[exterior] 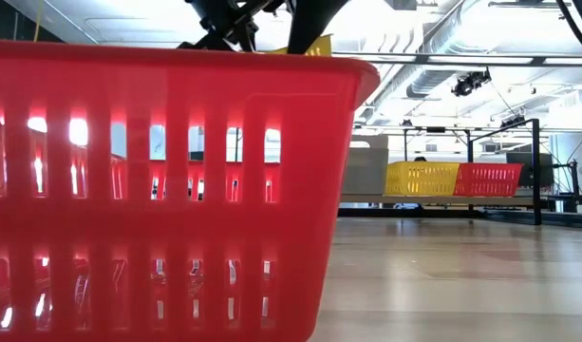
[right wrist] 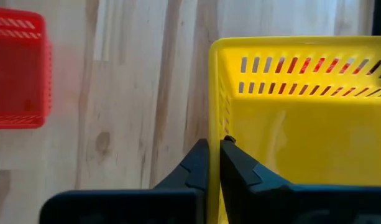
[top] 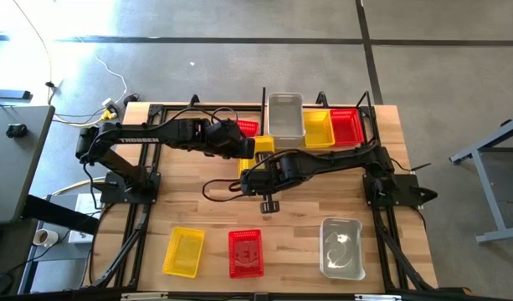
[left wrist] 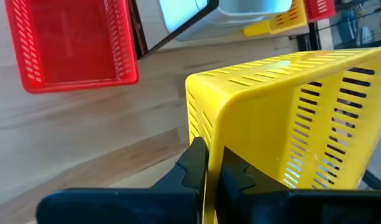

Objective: Stack baskets on shelf by color
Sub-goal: Stack the top yellow bin on top of the yellow bin on the shelf

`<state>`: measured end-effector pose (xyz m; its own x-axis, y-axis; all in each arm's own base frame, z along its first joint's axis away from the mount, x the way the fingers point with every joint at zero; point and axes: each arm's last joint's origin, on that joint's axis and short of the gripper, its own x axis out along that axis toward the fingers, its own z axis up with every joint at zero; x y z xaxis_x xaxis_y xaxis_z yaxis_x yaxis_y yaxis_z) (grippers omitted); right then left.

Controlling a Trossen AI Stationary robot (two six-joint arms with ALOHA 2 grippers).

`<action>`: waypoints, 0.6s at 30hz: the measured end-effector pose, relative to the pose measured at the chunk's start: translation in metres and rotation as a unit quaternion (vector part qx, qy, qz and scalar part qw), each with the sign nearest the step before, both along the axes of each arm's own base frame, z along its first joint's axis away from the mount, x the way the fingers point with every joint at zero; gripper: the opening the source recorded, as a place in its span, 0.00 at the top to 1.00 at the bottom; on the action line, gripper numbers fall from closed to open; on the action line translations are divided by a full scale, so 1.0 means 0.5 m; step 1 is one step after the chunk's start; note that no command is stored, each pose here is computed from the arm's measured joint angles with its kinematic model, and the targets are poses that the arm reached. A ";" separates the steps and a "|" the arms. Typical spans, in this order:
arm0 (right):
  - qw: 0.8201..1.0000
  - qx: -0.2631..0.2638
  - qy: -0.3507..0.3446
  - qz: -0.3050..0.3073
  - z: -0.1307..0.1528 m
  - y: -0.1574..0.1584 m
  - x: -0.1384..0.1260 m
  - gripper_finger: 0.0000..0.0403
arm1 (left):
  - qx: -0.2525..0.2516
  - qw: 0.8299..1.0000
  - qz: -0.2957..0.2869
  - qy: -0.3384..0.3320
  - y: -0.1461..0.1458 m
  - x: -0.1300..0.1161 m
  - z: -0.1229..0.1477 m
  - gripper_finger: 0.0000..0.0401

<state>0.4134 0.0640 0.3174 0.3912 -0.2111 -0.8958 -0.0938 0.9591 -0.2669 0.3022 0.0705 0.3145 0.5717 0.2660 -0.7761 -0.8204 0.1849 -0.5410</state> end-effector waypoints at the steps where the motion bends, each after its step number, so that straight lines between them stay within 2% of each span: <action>1: 1.000 -0.002 0.000 -0.002 0.000 0.002 -0.001 0.97 | 0.002 1.000 0.000 0.000 0.000 0.000 0.000 0.98; 5: 1.000 -0.004 0.004 -0.002 -0.001 0.003 -0.003 0.99 | 0.013 1.000 -0.019 0.005 -0.001 0.000 0.000 0.92; 12: 0.999 0.018 -0.003 -0.042 0.001 0.001 -0.004 1.00 | 0.014 0.998 -0.054 0.008 0.002 0.000 0.000 0.78; 18: 0.997 0.044 0.003 -0.065 0.004 -0.001 -0.011 1.00 | 0.026 0.995 -0.096 0.014 0.036 -0.009 0.000 0.68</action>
<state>0.4080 0.0636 0.3193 0.3603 -0.1811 -0.9151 0.0323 0.9828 -0.1818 0.2978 0.0887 0.3147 0.5941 0.1939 -0.7807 -0.7819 0.3670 -0.5039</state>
